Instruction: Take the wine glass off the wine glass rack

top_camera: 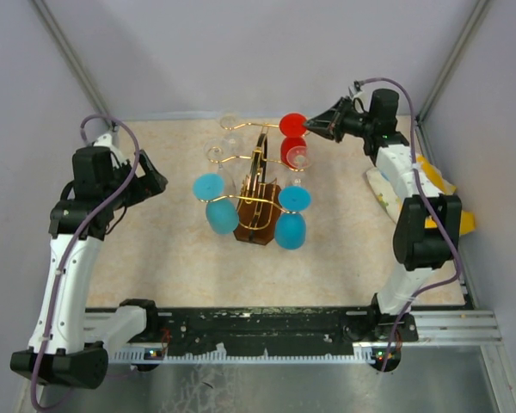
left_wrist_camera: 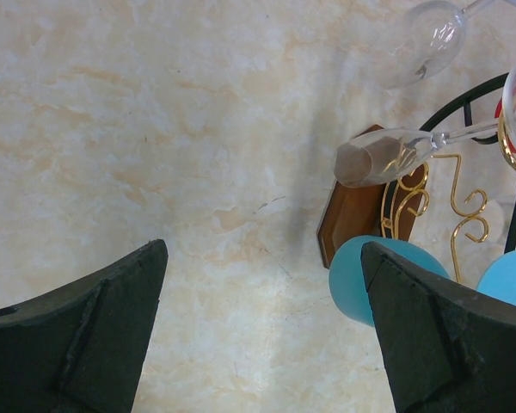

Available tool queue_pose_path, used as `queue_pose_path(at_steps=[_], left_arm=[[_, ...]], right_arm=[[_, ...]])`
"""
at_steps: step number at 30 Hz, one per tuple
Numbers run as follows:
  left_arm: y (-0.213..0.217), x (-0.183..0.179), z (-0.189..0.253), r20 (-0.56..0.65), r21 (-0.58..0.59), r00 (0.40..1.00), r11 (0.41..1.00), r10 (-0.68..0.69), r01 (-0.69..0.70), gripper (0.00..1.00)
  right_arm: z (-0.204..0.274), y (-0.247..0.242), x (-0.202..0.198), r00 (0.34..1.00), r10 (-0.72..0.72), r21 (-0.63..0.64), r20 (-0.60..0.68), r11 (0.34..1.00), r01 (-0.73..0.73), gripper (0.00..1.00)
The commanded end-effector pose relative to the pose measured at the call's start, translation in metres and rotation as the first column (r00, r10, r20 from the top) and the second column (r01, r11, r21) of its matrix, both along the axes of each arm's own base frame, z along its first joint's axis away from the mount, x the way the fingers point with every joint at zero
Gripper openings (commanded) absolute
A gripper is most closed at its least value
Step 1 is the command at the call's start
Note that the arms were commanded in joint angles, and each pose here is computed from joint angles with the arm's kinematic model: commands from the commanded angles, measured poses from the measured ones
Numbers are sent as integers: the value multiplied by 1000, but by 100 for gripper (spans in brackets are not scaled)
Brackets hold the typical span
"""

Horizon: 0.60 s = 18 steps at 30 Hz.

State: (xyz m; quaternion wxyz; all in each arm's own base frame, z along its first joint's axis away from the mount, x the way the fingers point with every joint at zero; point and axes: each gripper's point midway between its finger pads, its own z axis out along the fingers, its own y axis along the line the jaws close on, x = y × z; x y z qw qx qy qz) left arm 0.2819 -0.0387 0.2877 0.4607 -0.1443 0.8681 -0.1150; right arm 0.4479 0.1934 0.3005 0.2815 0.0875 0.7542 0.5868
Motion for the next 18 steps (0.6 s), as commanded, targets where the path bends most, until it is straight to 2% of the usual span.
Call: queue_pose_path(at_steps=[1, 6, 10, 18], left_arm=[[-1, -1, 1, 13, -7, 1000, 1000, -4, 4, 100], [-1, 0, 2, 14, -6, 1000, 1000, -8, 8, 100], [-3, 0, 0, 6, -11, 1000, 1000, -16, 17, 100], [2, -4, 4, 12, 18, 1000, 1000, -10, 9, 100]], right_arm=[[43, 18, -4, 989, 80, 57, 124, 995, -87, 0], [63, 21, 11, 987, 71, 128, 147, 988, -90, 0], [70, 19, 32, 988, 38, 127, 153, 990, -58, 0], [80, -36, 90, 981, -91, 83, 172, 994, 78, 0]])
